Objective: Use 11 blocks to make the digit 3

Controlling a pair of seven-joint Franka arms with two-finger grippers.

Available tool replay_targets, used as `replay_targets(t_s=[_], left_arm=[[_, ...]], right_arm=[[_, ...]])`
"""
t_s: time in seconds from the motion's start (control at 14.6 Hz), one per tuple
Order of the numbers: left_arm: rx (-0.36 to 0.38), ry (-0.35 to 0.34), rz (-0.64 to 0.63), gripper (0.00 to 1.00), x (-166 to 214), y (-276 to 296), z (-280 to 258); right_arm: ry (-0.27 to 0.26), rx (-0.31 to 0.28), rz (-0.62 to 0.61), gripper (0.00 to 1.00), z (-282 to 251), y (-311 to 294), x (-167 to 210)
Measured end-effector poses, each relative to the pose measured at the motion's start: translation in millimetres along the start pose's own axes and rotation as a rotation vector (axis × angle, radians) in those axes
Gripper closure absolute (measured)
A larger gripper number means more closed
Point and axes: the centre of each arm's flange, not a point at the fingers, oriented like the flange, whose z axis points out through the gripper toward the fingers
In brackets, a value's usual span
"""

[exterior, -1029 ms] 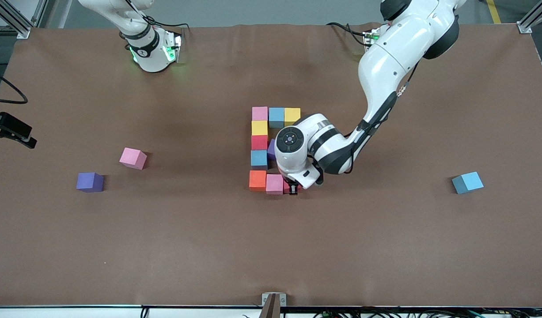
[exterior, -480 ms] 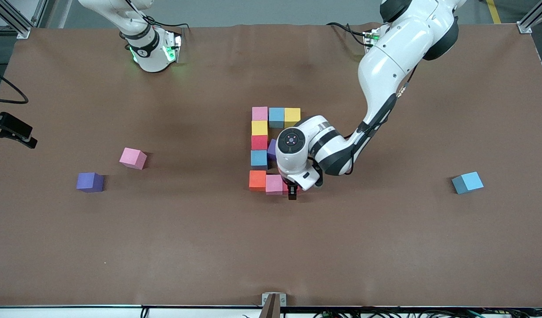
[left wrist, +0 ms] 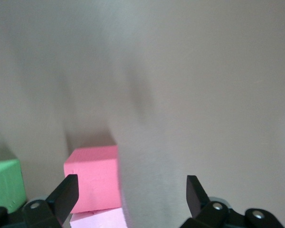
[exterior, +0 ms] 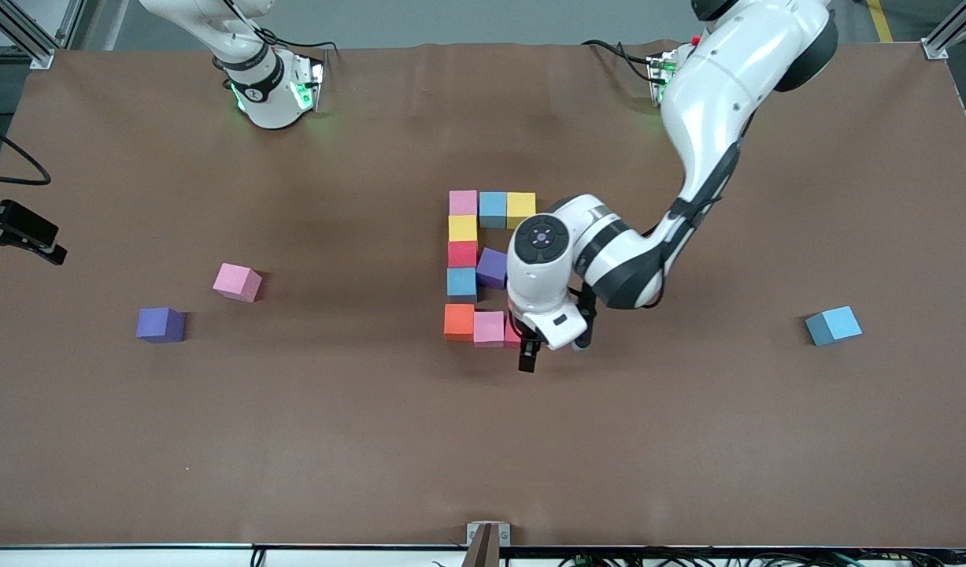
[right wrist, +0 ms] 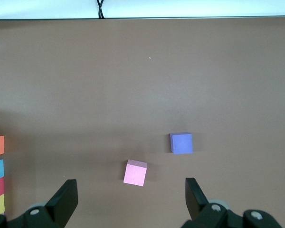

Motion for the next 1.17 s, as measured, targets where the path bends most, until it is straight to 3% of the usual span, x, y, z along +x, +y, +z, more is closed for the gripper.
replay_targets(t_s=[0.41,0.75,1.17], left_arm=[[-0.072,0.027,0.320,0.00,138,43,-77],[0.055,0.114,0.796,0.00,203,31,-155],[0.096,0.065,1.015,0.00,316,0,-252]], right_arm=[[0.000,0.000,-0.001,0.00,0,0,0],[0.000,0.000,-0.001,0.00,0,-1,0],[0.000,0.000,-0.002,0.00,0,-1,0]])
